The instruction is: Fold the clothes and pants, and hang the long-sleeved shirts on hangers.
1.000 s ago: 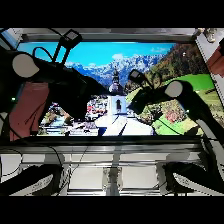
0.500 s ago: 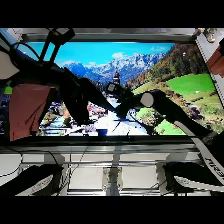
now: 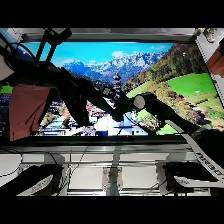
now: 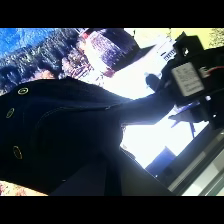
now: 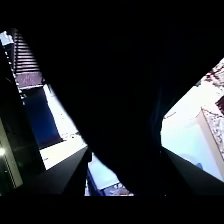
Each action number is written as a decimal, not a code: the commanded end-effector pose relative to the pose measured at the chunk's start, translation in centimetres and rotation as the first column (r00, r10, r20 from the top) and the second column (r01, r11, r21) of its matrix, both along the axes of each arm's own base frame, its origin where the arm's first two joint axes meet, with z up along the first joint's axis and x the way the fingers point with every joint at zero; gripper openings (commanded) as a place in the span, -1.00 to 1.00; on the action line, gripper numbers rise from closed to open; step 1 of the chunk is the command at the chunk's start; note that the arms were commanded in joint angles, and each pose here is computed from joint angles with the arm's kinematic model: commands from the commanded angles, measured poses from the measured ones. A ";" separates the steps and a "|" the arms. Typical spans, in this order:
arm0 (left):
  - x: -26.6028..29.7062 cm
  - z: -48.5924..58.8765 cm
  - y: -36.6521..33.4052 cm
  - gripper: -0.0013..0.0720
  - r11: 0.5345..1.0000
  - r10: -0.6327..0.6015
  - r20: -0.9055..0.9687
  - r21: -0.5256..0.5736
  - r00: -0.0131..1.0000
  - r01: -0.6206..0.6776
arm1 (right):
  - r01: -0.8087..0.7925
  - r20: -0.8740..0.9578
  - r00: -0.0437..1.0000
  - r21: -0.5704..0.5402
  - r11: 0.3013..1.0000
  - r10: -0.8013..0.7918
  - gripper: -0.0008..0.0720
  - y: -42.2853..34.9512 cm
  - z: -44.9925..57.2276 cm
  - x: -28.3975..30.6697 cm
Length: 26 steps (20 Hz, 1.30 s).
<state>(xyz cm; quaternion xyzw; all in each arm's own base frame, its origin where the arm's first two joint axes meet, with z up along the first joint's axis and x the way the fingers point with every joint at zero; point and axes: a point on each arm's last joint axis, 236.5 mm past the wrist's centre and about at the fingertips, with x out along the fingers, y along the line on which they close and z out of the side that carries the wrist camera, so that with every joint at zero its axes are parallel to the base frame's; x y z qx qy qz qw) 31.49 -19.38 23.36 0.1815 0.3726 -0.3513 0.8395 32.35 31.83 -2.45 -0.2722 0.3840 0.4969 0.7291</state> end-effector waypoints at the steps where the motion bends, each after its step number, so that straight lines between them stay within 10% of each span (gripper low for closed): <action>1: -0.2 0.3 0.1 -0.87 1.000 0.000 0.008 -0.003 1.000 0.000 | 0.016 -0.051 0.999 -0.013 1.000 -0.016 0.26 0.3 -2.6 0.0; 4: -0.4 0.7 0.2 -0.87 1.000 0.000 0.018 -0.007 1.000 0.000 | 0.053 -0.131 0.990 -0.012 0.999 -0.054 -0.43 0.7 -4.6 -0.6; 5: -0.4 0.8 0.2 -0.87 1.000 0.001 0.021 -0.006 1.000 -0.001 | 0.073 -0.146 0.987 -0.004 0.997 -0.073 -0.96 0.8 -4.5 -0.6; 16: -0.4 3.9 5.4 -0.87 0.982 0.175 0.158 0.045 0.972 -0.184 | 0.293 0.086 0.948 0.140 0.946 -0.306 -0.95 -7.7 15.0 2.0; 26: -4.6 10.3 4.5 -0.87 0.945 0.260 0.198 -0.254 0.945 -0.207 | 0.255 0.183 0.935 0.245 0.936 -0.303 -0.96 -13.8 31.7 -9.8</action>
